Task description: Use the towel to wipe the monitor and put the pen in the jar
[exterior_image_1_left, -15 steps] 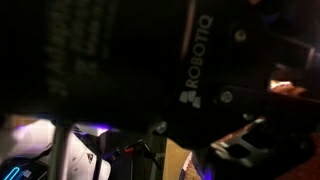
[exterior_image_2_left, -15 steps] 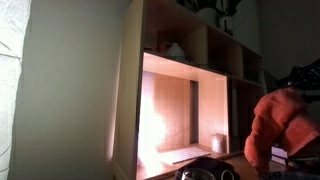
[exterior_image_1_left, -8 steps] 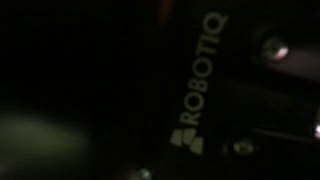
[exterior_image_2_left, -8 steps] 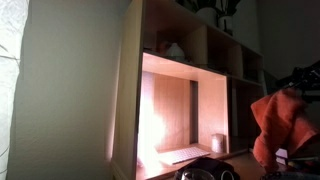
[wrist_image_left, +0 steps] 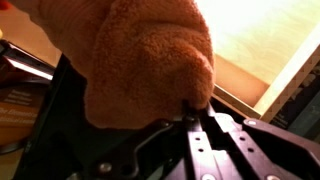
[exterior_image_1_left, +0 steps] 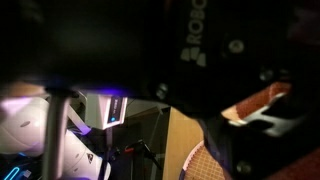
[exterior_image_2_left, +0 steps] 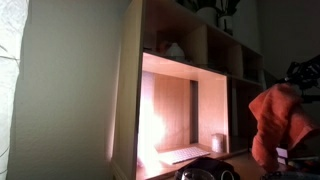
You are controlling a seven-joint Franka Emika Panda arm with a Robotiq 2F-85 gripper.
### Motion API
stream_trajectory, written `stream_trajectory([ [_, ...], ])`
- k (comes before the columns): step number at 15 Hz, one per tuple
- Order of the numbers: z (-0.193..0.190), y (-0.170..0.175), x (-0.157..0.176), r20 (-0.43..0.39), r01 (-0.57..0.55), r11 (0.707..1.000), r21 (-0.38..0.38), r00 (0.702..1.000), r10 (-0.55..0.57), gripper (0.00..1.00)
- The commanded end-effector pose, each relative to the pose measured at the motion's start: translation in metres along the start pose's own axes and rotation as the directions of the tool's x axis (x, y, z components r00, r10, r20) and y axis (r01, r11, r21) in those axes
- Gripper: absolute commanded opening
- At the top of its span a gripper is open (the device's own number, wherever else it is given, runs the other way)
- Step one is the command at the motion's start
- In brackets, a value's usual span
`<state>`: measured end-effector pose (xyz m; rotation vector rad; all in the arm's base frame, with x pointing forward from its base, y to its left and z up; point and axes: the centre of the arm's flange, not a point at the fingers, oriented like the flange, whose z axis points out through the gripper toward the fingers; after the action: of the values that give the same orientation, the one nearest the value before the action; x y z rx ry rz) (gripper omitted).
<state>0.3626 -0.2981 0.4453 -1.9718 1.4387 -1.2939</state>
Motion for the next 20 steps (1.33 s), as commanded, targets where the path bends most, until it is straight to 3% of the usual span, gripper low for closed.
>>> stream_trajectory([
  [1,-0.018,-0.002,-0.004,-0.065,0.025,0.996,0.088,0.998,-0.019,0.03],
  [10,-0.050,0.002,0.000,-0.148,0.061,0.980,0.192,0.988,-0.032,0.03],
  [13,-0.040,0.005,-0.001,-0.141,0.090,0.985,0.148,0.988,-0.069,0.03],
  [20,0.008,0.032,-0.033,-0.023,0.151,0.988,-0.032,0.988,-0.151,0.03],
])
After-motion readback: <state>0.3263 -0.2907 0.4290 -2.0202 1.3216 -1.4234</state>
